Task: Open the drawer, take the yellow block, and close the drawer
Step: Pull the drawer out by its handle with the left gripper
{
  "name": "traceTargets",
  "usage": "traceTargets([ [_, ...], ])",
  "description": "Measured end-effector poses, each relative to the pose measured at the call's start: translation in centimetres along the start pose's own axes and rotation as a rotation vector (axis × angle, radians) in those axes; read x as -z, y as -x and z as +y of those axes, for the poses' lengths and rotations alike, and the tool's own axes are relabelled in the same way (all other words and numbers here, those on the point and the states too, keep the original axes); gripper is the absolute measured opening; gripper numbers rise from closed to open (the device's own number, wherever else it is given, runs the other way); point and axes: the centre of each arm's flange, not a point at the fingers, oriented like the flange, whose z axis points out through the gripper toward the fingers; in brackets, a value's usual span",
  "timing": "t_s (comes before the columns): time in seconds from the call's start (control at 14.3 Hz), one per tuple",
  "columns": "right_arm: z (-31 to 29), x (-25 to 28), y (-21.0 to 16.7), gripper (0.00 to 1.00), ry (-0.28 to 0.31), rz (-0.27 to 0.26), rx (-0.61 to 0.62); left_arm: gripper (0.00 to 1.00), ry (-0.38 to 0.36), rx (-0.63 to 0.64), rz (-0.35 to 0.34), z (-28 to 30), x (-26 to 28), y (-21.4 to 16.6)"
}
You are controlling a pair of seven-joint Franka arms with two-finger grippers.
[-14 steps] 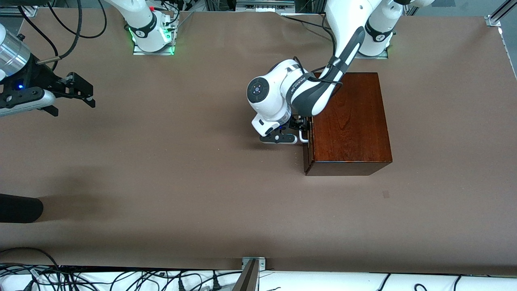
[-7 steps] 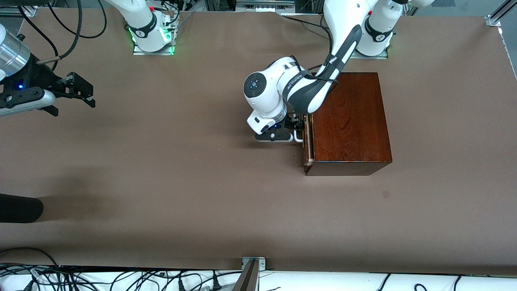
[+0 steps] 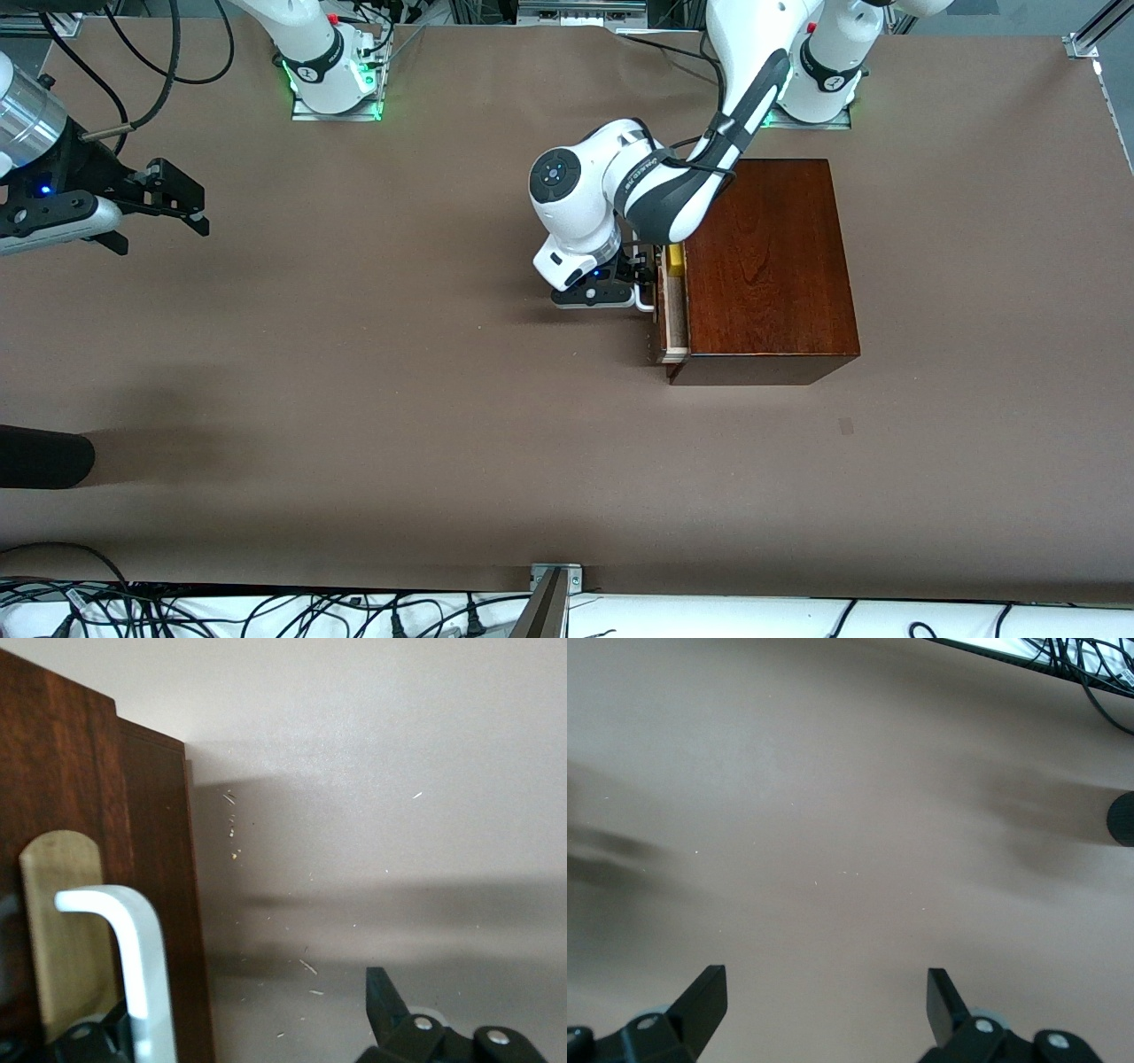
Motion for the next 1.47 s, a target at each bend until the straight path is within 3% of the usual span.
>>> traceTargets([
  [0.49,0.0,0.0,0.0,1.0,0.0,0.0,0.0,1.0,0.09,0.005,0.043,1.1,1.9,-0.1],
  [0.63,0.0,0.0,0.0,1.0,0.0,0.0,0.0,1.0,0.125,0.021,0.027,1.4,2.5,-0.2],
  [1.47,0.0,-0.2,0.0,1.0,0.0,-0.005,0.0,1.0,0.162,0.063,0.039,2.2,2.4,-0.1],
])
